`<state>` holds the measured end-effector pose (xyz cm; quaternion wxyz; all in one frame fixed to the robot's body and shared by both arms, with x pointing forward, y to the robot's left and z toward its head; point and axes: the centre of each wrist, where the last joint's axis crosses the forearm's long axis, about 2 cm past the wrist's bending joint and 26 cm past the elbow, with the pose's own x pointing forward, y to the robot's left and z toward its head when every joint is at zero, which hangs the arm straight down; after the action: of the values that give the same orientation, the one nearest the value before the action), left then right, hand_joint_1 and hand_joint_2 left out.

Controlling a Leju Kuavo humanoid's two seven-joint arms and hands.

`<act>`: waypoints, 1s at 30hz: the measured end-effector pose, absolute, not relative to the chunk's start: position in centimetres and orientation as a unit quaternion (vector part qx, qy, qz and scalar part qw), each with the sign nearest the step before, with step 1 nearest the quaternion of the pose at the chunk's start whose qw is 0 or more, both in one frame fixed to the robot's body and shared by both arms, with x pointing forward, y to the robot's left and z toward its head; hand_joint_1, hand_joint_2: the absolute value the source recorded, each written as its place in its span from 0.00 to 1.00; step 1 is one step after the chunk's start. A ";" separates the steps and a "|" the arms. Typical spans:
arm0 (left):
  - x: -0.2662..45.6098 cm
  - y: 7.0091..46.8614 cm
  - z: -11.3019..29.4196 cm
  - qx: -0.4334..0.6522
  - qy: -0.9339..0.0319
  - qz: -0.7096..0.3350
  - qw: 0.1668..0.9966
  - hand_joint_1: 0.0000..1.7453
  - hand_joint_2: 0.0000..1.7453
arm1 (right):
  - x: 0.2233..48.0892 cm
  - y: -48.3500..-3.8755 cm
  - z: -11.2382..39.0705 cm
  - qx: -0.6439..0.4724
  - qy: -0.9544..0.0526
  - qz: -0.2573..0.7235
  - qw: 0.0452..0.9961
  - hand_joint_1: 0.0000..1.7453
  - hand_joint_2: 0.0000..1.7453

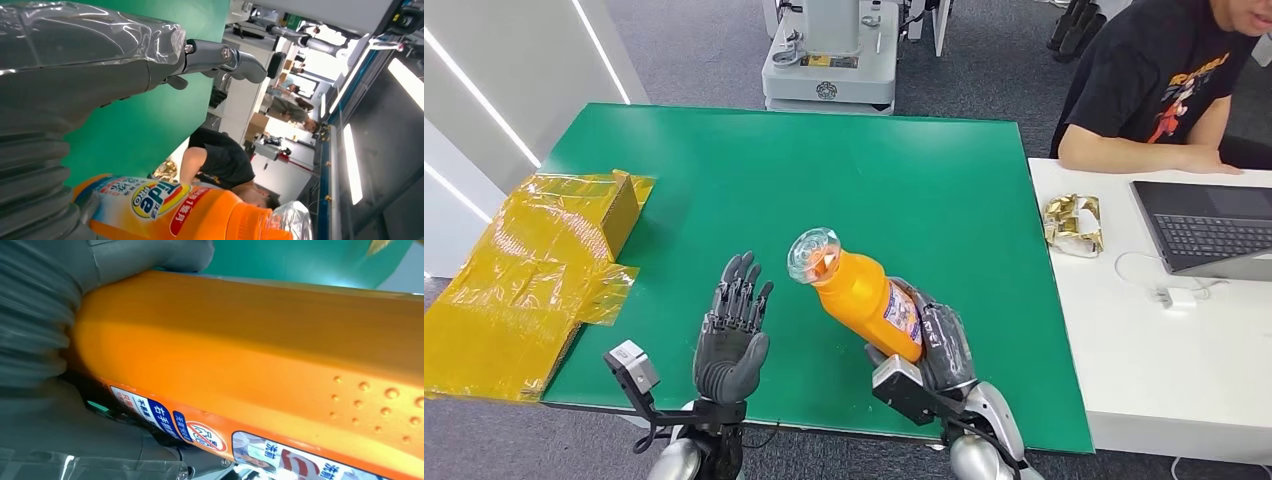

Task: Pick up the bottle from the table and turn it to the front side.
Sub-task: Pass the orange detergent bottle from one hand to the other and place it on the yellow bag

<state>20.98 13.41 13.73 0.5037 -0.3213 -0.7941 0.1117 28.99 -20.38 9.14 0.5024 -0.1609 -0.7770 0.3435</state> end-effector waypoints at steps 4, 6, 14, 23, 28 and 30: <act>20.9 13.4 13.4 -0.323 -0.794 0.108 0.504 0.00 1.00 | 28.8 -20.1 8.9 -0.135 -0.767 0.374 0.503 1.00 1.00; 20.9 13.4 13.2 -0.322 -0.793 0.108 0.505 0.00 1.00 | 28.7 -20.0 8.8 -0.127 -0.763 0.383 0.505 1.00 1.00; 20.8 13.4 12.7 -0.318 -0.792 0.105 0.510 0.00 1.00 | 28.6 -19.6 8.5 -0.093 -0.746 0.413 0.514 1.00 1.00; 20.9 13.5 12.3 -0.310 -0.795 0.099 0.512 0.00 1.00 | 28.4 -19.1 8.0 -0.040 -0.718 0.456 0.525 1.00 1.00; 20.9 13.5 12.2 -0.309 -0.795 0.099 0.513 0.00 1.00 | 28.5 -19.0 7.9 -0.022 -0.708 0.469 0.528 1.00 1.00; 21.0 13.6 12.2 -0.307 -0.796 0.100 0.512 0.00 1.00 | 28.8 -19.0 8.0 -0.013 -0.700 0.479 0.529 1.00 1.00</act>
<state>20.96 13.58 12.21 0.5116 -0.3068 -0.7963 0.1000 28.77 -18.99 7.95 0.5293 -0.0127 -0.7001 0.4791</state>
